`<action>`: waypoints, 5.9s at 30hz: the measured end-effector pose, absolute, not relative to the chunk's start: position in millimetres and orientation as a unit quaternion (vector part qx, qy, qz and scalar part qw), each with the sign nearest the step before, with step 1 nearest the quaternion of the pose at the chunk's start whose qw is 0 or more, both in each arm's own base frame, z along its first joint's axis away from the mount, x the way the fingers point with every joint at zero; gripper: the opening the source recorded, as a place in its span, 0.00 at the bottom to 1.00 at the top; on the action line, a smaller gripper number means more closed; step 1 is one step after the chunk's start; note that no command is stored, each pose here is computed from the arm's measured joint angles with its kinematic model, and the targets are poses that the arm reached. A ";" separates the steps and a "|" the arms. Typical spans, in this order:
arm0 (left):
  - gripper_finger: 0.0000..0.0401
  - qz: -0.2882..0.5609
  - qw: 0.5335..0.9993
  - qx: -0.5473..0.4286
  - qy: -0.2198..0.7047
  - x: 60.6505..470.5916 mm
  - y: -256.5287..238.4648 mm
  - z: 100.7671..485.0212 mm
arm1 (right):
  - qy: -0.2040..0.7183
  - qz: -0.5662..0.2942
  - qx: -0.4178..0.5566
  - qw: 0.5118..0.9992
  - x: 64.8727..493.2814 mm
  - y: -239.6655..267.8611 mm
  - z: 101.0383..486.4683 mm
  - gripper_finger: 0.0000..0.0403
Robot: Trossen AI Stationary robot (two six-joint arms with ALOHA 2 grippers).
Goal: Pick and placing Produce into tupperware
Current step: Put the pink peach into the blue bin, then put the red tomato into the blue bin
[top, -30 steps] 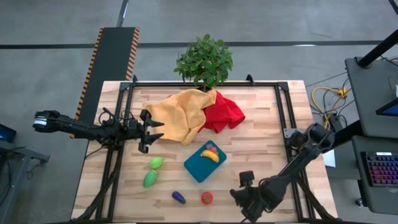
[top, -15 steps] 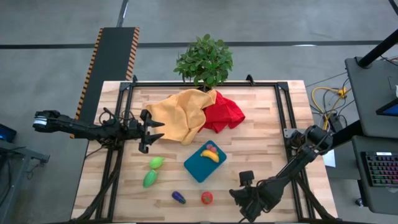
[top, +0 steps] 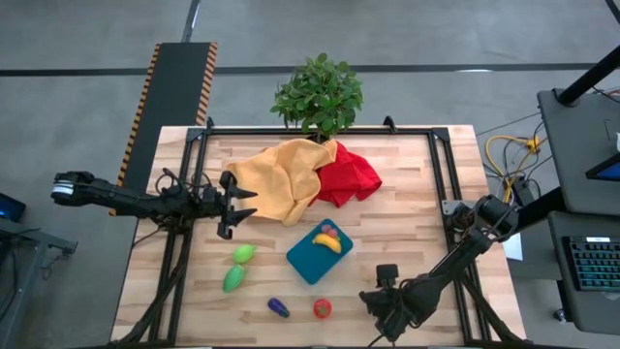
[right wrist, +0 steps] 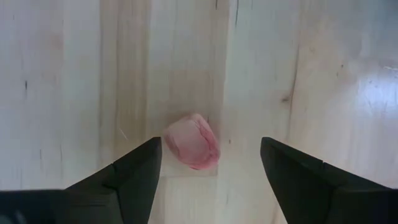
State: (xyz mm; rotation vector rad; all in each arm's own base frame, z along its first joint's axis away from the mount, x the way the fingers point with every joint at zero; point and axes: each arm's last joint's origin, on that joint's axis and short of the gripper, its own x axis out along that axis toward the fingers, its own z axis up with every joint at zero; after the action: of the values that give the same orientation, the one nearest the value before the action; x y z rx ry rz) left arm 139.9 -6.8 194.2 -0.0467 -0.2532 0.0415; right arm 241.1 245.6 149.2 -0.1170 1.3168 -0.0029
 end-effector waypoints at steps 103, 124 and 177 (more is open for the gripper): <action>0.49 0.032 0.992 -0.023 -0.118 141.6 -6.3 192.0 | 0.501 -0.046 -0.176 0.846 314.3 200.5 189.5 0.13; 0.49 0.032 0.992 -0.023 -0.116 141.7 -6.3 191.7 | 0.535 -0.103 -0.079 0.835 365.5 82.7 211.0 0.12; 0.49 0.030 0.992 -0.035 -0.121 141.7 -6.3 193.2 | 0.207 0.040 -0.001 0.978 222.5 247.2 193.9 0.66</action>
State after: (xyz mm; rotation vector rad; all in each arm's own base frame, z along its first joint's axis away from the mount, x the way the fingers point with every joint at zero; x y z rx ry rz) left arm 141.7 -6.3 193.2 -0.0695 -0.2433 0.0607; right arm 222.5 247.2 193.9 -0.0027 0.4167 0.0797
